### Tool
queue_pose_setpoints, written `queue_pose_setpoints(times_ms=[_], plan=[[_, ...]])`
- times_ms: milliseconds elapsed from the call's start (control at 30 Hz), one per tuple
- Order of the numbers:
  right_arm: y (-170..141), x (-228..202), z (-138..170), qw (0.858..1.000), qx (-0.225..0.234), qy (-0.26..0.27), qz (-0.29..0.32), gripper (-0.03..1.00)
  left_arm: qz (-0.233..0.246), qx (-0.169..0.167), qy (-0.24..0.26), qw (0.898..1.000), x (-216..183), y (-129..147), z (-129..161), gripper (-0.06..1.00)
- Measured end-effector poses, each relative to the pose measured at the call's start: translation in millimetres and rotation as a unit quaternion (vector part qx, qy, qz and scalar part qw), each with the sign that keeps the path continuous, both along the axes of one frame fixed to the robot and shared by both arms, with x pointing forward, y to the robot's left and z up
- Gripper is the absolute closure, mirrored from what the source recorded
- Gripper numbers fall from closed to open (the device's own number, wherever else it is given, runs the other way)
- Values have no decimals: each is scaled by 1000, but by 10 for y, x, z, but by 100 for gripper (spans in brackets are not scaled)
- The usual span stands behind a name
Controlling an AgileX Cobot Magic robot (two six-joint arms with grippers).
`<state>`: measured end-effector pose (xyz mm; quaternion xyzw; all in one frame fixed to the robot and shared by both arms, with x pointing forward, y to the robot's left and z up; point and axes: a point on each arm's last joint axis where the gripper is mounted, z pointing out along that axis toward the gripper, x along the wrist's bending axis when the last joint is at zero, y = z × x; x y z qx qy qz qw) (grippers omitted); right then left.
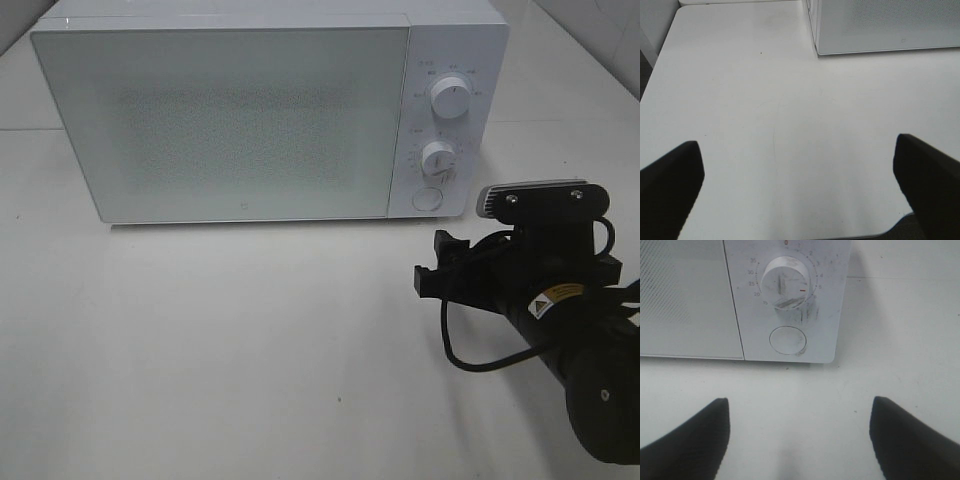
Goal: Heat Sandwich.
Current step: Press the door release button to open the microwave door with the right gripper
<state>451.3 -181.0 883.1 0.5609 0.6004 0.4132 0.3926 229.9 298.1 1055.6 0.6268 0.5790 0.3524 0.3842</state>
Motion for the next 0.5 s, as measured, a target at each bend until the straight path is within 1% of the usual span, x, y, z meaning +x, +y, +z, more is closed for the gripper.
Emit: queue_pose_setpoints(times_ms=[33,67,167,200,233,267,300,333,367,400,467,500], plan=[[0,0,0,999,42,3,-16,22,0,0,0,1000,0,0,0,-3],[0,0,0,999,42,3,-16,22,0,0,0,1000,0,0,0,-3],[0,0,0,991,126,8,-47,22,0,0,0,1000,0,0,0,-3],[0,0,0,977,201,12,-75,22,0,0,0,1000,0,0,0,-3],[0,0,0,977,201,12,-75,22,0,0,0,1000,0,0,0,-3],[0,0,0,968,235,14,-88,22,0,0,0,1000,0,0,0,-3],[0,0,0,954,279,17,-104,22,0,0,0,1000,0,0,0,-3],[0,1,2,920,367,21,-137,22,0,0,0,1000,0,0,0,-3],[0,1,2,920,367,21,-137,22,0,0,0,1000,0,0,0,-3],[0,1,2,899,409,24,-153,23,0,0,0,1000,0,0,0,-3],[0,1,2,864,472,27,-176,24,0,0,0,1000,0,0,0,-3],[1,1,2,817,540,32,-201,27,0,0,0,1000,0,0,0,-3]])
